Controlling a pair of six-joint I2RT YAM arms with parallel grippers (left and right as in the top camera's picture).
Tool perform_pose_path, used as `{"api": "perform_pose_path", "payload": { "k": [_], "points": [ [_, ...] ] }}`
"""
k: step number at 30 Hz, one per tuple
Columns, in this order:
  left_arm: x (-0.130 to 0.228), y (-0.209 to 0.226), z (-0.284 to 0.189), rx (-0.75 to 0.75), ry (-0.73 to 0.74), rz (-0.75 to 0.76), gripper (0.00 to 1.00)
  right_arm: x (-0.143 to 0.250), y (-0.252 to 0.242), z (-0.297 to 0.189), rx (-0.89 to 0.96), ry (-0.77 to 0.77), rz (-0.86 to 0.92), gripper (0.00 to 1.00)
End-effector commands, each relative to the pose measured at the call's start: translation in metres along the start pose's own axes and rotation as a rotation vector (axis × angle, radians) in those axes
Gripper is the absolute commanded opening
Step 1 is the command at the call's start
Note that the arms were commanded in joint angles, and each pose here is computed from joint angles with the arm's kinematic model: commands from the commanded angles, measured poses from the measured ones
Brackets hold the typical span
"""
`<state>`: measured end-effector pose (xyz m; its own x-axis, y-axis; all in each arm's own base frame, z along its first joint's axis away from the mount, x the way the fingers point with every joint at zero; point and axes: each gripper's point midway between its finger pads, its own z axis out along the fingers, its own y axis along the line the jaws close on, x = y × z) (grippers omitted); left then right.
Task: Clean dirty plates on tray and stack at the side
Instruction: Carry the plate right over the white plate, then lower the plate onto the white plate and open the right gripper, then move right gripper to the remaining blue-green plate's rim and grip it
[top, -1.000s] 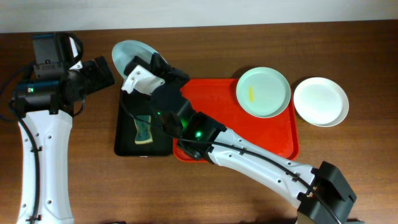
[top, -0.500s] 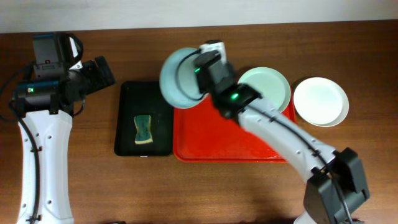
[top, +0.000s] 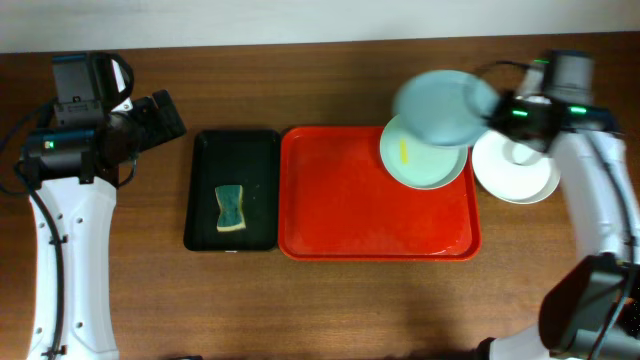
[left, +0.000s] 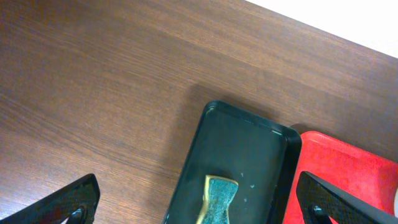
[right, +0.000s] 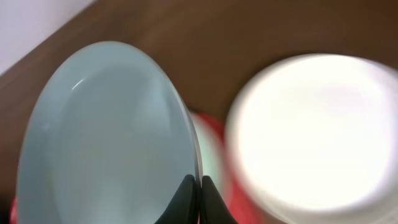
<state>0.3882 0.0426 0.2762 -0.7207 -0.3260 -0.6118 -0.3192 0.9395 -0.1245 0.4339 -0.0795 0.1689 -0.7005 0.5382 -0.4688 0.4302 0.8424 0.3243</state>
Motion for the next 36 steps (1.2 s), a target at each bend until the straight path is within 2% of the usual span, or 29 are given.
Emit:
{"api": "perform_pose_path", "payload": {
  "k": [1,6,9,15,24,26,27,28,29,32,36],
  "points": [
    [-0.001,0.0,0.001,0.004,0.002,-0.012,0.99,-0.023,-0.07,-0.025,0.041,-0.041,0.173,0.04],
    [-0.001,0.0,0.001,0.004,0.002,-0.012,0.99,-0.011,-0.164,-0.029,0.175,0.003,0.374,0.04],
    [-0.001,0.0,0.001,0.004,0.003,-0.012,0.99,0.009,-0.189,-0.018,0.205,0.059,0.437,0.04],
    [-0.001,0.0,0.001,0.004,0.003,-0.012,0.99,0.044,-0.194,0.017,0.216,0.162,0.448,0.04],
    [-0.001,0.0,0.001,0.004,0.003,-0.012,0.99,0.04,-0.169,0.036,0.181,0.157,0.372,0.05],
    [-0.001,0.0,0.001,0.004,0.003,-0.012,0.99,0.041,-0.159,0.039,0.173,0.165,0.351,0.16],
    [-0.001,0.0,0.001,0.004,0.003,-0.012,0.99,0.043,-0.156,0.039,0.172,0.172,0.343,0.34],
    [-0.001,0.0,0.001,0.004,0.003,-0.012,0.99,0.045,-0.155,0.039,0.178,0.182,0.34,0.48],
    [0.0,0.0,0.001,0.004,0.003,-0.012,0.99,0.048,-0.153,0.039,0.179,0.195,0.34,0.55],
    [-0.001,0.0,0.001,0.004,0.002,-0.012,0.99,0.053,-0.153,0.037,0.183,0.215,0.346,0.66],
    [-0.001,0.0,0.001,0.004,0.003,-0.012,0.99,0.062,-0.144,0.033,0.15,0.265,0.362,0.67]
  ]
}}
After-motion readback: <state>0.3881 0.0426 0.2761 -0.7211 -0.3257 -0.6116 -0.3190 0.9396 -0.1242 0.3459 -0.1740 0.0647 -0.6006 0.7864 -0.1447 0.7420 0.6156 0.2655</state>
